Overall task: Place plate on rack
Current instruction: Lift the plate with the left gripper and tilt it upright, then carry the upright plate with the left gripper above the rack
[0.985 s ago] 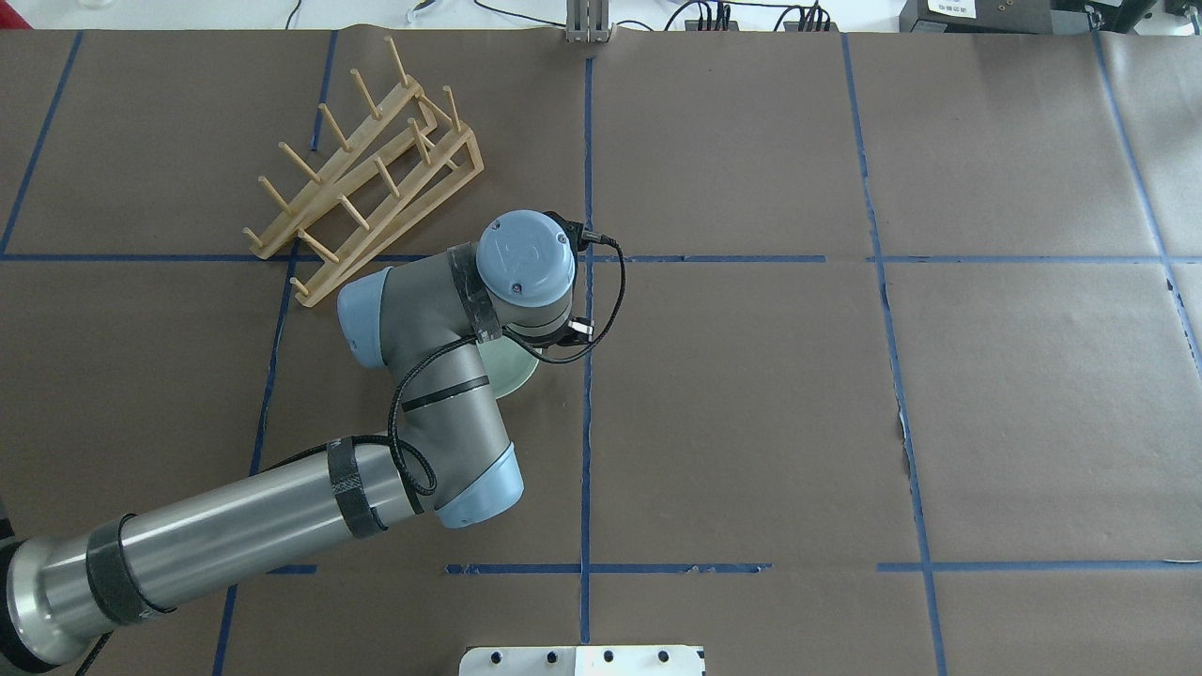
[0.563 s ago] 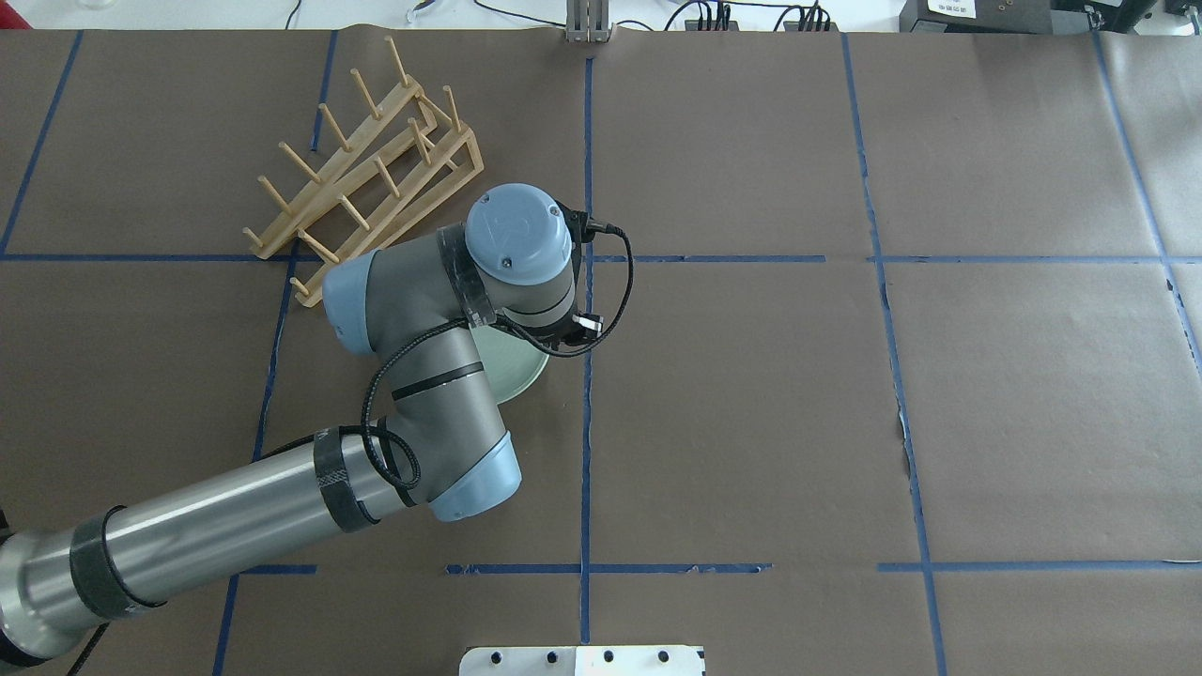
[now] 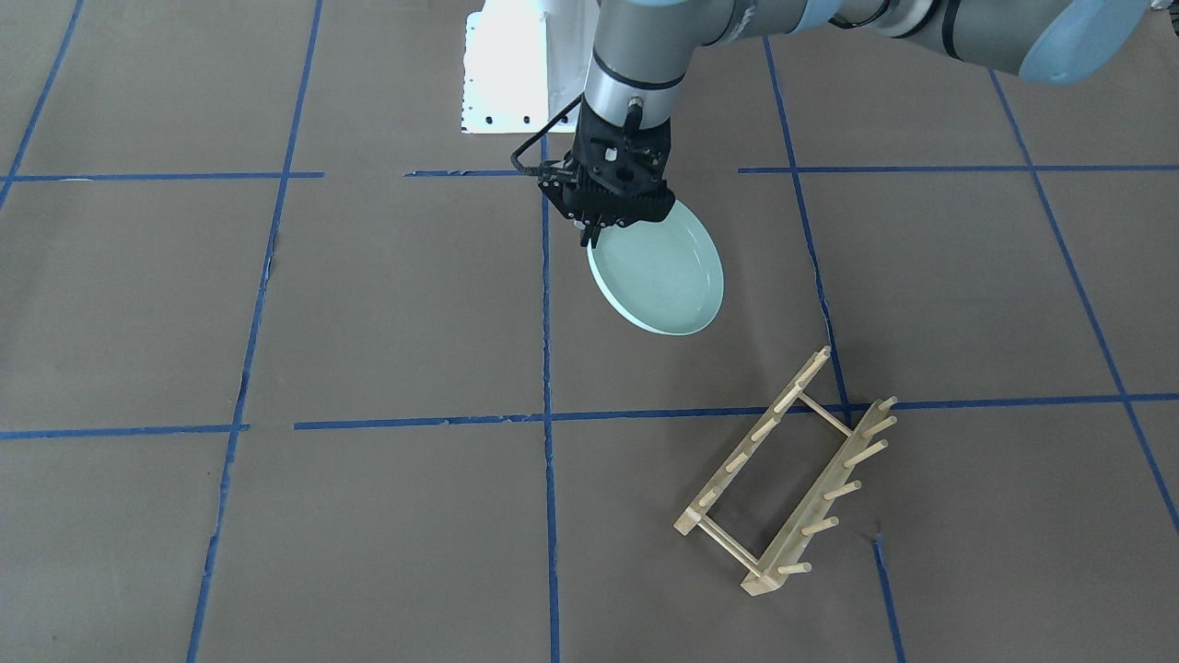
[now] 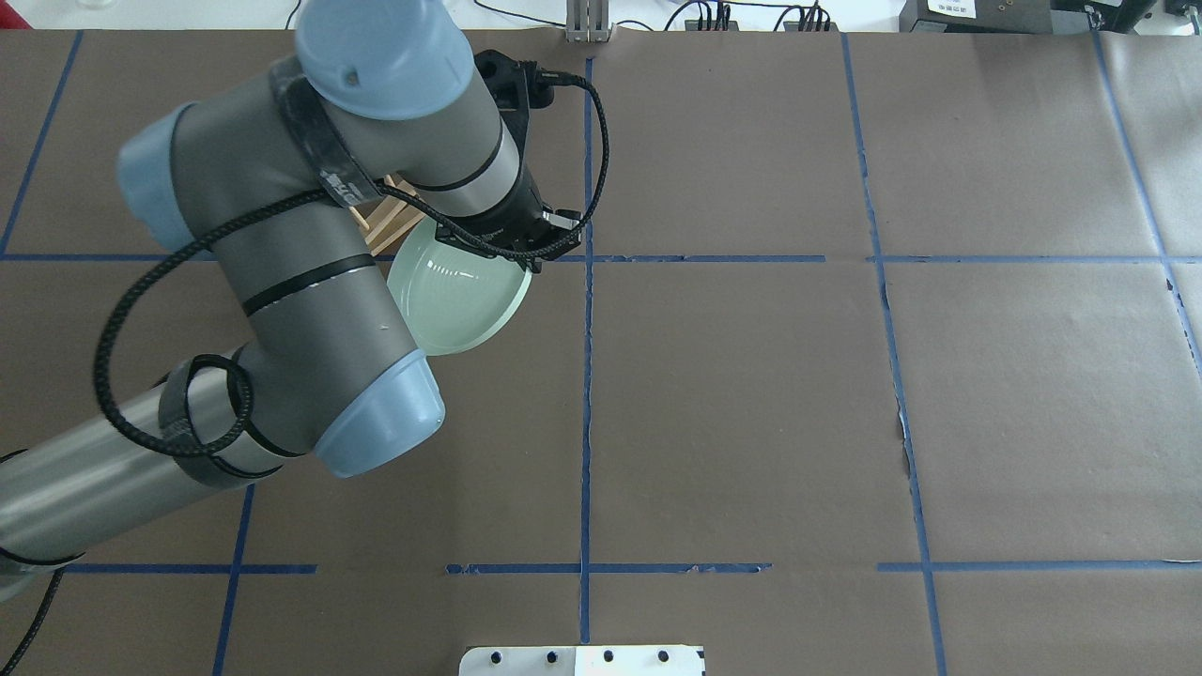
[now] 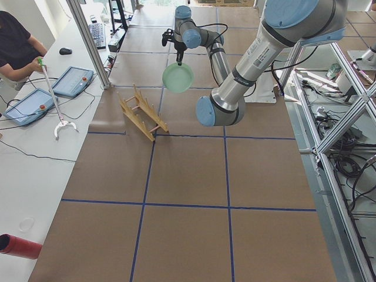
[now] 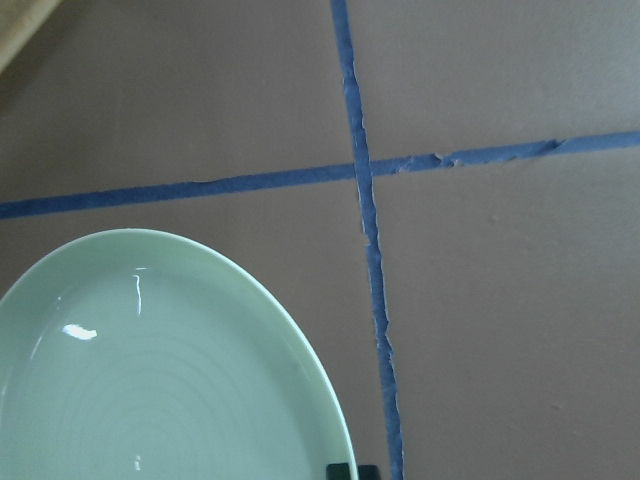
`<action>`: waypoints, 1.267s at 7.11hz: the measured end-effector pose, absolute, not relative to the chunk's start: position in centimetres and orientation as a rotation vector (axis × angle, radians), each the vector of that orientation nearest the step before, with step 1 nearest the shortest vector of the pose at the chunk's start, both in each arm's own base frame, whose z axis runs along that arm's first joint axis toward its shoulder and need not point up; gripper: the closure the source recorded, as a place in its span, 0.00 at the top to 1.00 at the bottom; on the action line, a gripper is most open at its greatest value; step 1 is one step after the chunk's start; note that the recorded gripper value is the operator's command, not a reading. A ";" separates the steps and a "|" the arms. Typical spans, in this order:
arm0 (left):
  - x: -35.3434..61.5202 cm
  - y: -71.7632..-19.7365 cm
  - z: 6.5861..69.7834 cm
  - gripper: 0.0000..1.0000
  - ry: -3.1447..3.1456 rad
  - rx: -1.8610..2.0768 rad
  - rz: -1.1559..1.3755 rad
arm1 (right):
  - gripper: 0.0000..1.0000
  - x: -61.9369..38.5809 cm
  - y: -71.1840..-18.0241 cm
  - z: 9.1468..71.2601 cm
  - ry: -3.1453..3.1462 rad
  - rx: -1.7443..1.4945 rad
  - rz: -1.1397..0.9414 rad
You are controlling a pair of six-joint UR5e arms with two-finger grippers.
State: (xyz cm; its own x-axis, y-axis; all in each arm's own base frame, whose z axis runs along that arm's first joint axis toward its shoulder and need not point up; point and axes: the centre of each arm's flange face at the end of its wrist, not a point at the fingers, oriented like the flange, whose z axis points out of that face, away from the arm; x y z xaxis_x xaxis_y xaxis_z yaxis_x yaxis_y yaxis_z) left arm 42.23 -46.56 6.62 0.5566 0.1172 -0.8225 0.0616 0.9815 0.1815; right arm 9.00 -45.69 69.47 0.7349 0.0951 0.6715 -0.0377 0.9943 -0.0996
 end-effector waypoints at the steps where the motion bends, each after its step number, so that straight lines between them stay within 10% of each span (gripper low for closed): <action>1: 38.3 -46.5 5.0 0.00 1.019 0.244 -0.003 | 1.00 9.0 -45.7 69.5 -0.742 -0.081 0.073; 9: 23.7 -45.4 9.8 0.00 1.479 0.495 -0.593 | 1.00 9.0 -45.7 69.5 -0.742 -0.082 0.073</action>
